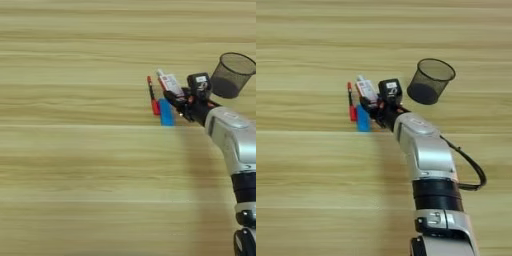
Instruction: Move the objects on the table
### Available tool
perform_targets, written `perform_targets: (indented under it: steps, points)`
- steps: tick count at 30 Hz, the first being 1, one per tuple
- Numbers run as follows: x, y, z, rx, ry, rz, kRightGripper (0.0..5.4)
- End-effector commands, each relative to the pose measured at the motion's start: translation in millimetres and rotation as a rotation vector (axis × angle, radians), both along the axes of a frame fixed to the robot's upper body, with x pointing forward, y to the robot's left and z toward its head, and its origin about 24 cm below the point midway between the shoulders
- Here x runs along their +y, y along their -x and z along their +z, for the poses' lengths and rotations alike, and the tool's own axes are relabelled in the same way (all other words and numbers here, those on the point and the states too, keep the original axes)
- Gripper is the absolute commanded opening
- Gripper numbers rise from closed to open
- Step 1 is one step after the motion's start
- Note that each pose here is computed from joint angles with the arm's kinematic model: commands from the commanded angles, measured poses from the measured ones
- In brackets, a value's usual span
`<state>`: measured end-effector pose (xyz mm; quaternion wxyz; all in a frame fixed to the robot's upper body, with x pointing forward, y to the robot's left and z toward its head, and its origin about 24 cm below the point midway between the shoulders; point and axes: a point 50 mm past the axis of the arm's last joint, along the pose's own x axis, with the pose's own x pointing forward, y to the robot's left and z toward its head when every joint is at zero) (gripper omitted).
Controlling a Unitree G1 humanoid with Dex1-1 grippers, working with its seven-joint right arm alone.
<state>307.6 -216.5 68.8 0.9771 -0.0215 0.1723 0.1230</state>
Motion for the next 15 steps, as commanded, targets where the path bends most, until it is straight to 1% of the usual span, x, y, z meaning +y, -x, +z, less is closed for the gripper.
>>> perform_targets:
  steps: [1,3,8,11,15]
  points:
    - [20.8,-15.4,33.1,-0.13,0.013,0.068,2.1]
    - [27.4,-17.2,33.0,-0.133,0.01,0.081,2.1]
    - [49.4,-27.0,37.5,-0.164,-0.006,0.122,2.1]
    - [61.8,-29.7,33.3,-0.153,0.002,0.161,2.1]
    - [74.0,-31.0,21.0,-0.115,0.021,0.204,2.1]
